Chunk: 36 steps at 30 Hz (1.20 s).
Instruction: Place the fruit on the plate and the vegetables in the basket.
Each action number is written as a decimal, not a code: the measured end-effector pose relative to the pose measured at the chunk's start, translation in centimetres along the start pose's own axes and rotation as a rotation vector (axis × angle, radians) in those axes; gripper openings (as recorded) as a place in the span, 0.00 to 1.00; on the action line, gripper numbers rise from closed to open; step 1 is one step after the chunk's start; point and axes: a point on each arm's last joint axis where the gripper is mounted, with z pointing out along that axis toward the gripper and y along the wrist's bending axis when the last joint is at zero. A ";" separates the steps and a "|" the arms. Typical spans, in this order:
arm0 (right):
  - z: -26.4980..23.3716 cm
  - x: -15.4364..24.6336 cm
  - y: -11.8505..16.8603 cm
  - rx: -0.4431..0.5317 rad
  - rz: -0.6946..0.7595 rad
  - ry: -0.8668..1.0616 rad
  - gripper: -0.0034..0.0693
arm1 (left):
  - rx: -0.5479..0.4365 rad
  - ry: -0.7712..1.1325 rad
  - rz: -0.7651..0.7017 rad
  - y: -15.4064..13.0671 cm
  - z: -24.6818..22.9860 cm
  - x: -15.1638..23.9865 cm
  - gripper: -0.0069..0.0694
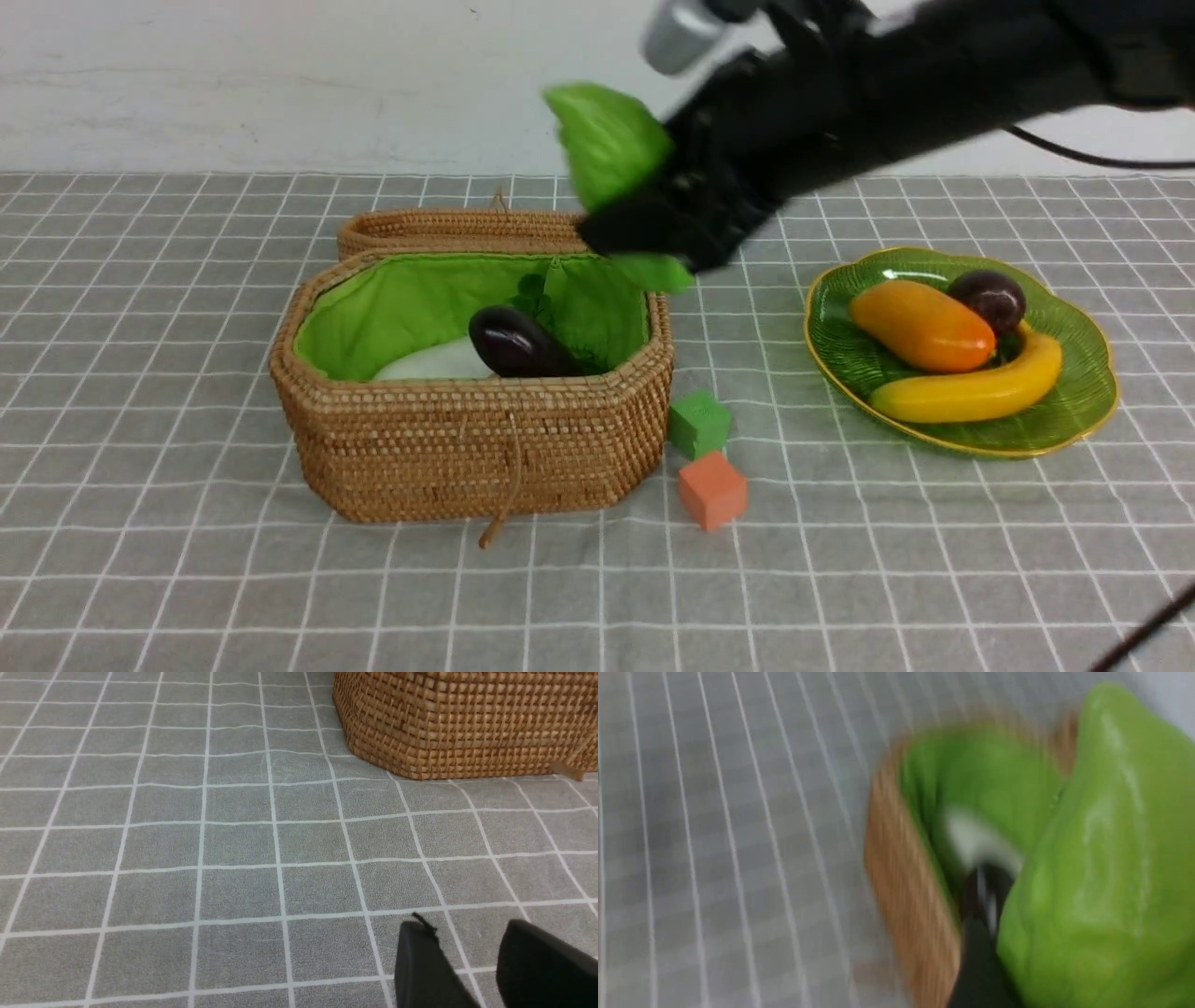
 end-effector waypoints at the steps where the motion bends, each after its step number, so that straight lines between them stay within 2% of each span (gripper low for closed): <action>1: 1.8 -0.9 -0.1 0.004 -0.006 -0.042 0.65 | 0.000 0.000 0.000 0.0 0.0 0.0 0.40; 4: 6.3 -1.6 -1.1 0.041 0.008 -0.102 0.65 | 0.000 0.000 0.000 0.0 0.0 0.0 0.40; 8: 11.3 -0.4 -2.8 0.082 0.098 -0.132 0.65 | 0.000 0.000 0.000 0.0 0.0 0.0 0.40; 13: 13.4 1.1 -3.3 0.079 0.144 -0.114 0.66 | 0.000 0.000 0.000 0.0 0.0 0.0 0.40; 16: 13.7 1.5 -3.3 0.070 0.158 -0.106 0.79 | 0.000 0.000 0.000 0.0 0.0 0.0 0.40; 17: 13.7 1.5 -3.2 0.063 0.159 -0.102 0.89 | 0.000 0.000 0.000 0.0 0.0 0.0 0.40; 18: 13.7 1.5 -3.1 0.055 0.159 -0.099 0.93 | 0.000 0.000 0.000 0.0 0.0 0.0 0.40; 20: 13.7 1.6 -3.1 0.043 0.158 -0.093 0.97 | 0.000 0.000 0.000 0.0 0.0 0.0 0.40; 23: 13.0 1.4 -3.0 0.015 0.134 -0.069 0.95 | 0.000 0.000 0.000 0.0 0.0 0.0 0.40; 26: 10.5 1.0 -2.9 -0.028 0.057 0.001 0.83 | 0.000 0.000 0.000 0.0 0.0 0.0 0.40; 27: 10.3 0.9 -2.8 -0.033 0.050 0.007 0.83 | 0.000 0.000 0.000 0.0 0.0 0.0 0.40; 28: 7.9 0.5 -2.9 -0.048 -0.002 0.074 0.68 | 0.000 0.000 0.000 0.0 0.0 0.0 0.40; 29: 7.6 0.6 -3.0 -0.044 -0.006 0.091 0.66 | 0.000 0.000 0.000 0.0 0.0 0.0 0.40; 30: 4.8 0.4 -3.4 -0.034 0.003 0.177 0.49 | 0.000 0.000 0.000 0.0 0.0 0.0 0.40; 32: 2.0 0.7 -4.1 0.020 0.078 0.274 0.26 | 0.000 0.000 0.000 0.0 0.0 0.0 0.40; 33: 1.4 0.5 -4.0 0.024 0.086 0.286 0.26 | 0.000 0.000 0.000 0.0 0.0 0.0 0.40; 34: -1.4 0.8 -4.6 0.108 0.181 0.382 0.09 | 0.000 0.000 0.000 0.0 0.0 0.0 0.40; 35: -2.0 0.8 -4.6 0.115 0.192 0.394 0.08 | 0.000 0.000 0.000 0.0 0.0 0.0 0.40; 36: -4.2 1.0 -5.1 0.204 0.267 0.462 0.04 | 0.000 0.000 0.000 0.0 0.0 0.0 0.40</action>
